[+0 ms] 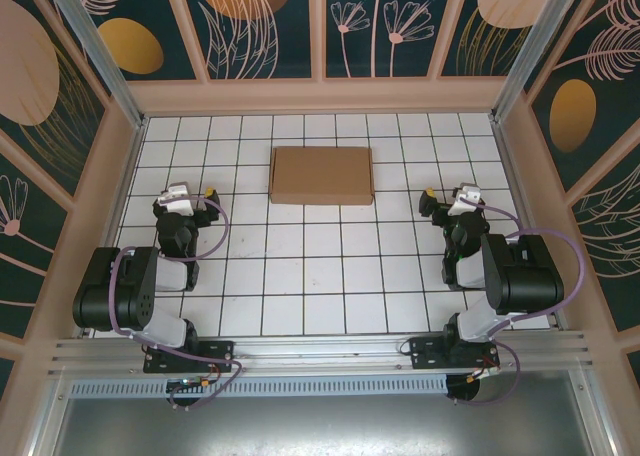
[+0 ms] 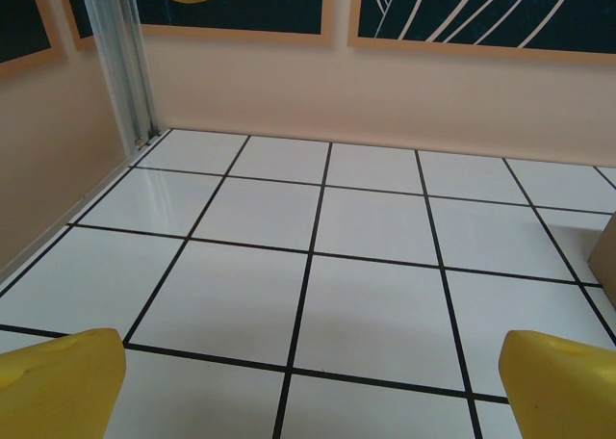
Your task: Fold the paper box
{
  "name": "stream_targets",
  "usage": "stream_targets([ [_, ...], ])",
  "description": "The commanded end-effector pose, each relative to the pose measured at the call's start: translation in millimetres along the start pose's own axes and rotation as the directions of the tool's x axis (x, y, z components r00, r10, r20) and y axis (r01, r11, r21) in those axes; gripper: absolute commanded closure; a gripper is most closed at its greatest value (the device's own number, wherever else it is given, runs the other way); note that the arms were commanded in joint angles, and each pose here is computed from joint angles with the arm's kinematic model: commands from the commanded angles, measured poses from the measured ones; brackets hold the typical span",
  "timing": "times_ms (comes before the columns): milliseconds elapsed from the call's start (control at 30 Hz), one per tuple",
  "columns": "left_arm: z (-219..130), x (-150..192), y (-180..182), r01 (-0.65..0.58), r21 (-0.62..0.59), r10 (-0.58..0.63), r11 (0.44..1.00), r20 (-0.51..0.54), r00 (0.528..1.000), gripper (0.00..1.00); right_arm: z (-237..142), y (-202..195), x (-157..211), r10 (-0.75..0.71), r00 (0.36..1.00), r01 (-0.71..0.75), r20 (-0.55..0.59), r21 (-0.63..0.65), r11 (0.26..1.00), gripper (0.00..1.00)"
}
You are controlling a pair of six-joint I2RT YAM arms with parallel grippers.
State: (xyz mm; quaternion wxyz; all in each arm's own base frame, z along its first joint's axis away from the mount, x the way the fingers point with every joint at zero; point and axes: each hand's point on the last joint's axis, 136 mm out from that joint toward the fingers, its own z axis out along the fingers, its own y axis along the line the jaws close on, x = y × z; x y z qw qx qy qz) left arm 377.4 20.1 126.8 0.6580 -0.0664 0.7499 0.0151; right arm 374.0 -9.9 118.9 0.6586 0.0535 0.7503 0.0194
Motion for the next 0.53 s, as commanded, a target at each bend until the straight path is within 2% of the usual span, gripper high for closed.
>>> stream_targets([
  [0,-0.8,-8.5,-2.8,0.002,0.018,-0.003,1.0,0.034,0.999,0.01,-0.6,-1.2,-7.8,0.0,1.0,0.0,0.031,0.004,1.0,0.01],
  [500,-1.2,-8.1,-2.8,0.004,0.018,-0.005,1.0,0.033,0.999,0.01,-0.7,-0.8,-7.6,-0.001,1.0,0.0,0.031,0.003,1.0,0.01],
])
